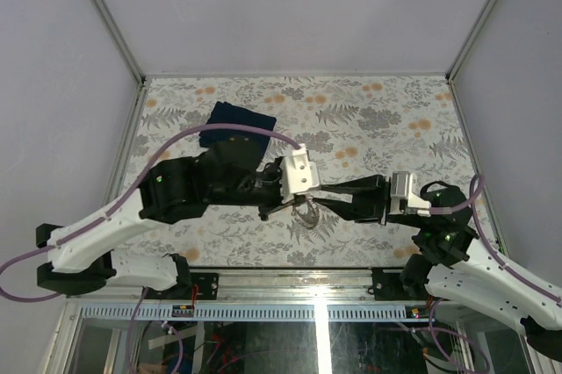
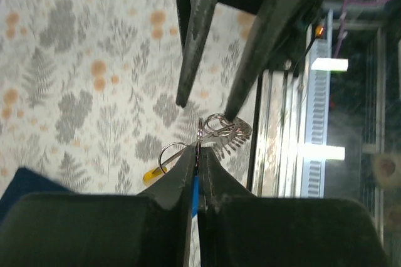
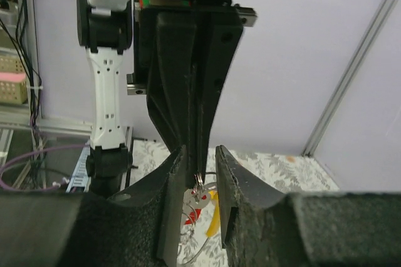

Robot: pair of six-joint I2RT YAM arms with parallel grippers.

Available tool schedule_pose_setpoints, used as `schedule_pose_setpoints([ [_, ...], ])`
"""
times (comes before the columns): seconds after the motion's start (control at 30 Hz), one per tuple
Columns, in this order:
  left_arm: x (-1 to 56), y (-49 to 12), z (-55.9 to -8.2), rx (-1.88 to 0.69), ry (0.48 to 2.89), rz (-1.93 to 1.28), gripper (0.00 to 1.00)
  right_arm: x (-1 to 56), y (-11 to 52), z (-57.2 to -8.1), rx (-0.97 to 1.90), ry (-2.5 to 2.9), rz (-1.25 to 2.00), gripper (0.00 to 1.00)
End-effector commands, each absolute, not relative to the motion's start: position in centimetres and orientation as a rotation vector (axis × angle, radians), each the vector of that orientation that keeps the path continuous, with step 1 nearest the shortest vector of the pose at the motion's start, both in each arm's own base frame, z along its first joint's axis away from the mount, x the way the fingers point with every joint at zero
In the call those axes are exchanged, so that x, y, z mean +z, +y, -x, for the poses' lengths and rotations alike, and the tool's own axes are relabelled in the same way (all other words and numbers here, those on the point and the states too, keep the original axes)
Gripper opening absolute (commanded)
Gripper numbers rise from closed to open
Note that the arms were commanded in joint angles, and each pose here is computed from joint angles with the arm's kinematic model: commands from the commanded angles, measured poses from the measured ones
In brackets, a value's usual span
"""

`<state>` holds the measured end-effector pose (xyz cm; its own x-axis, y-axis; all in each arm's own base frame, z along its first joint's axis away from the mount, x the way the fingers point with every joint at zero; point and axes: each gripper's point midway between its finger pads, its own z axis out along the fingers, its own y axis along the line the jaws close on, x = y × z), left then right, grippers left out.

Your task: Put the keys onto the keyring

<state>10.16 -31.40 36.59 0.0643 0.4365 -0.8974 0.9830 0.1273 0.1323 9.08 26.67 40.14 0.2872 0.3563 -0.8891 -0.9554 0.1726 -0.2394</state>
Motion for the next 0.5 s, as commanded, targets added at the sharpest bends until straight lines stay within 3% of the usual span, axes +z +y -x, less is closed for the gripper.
schedule_pose_setpoints([
  [0.0,34.0,-29.2,-11.3,-0.57,1.696,-1.553,0.0,38.8,26.7,-9.7,1.027,0.836,0.984,0.32],
  [0.47,31.5,-28.0,-12.3,-0.388,1.886,-1.648,0.0,33.8,27.5,-9.7,1.054,0.89,1.042,0.33],
])
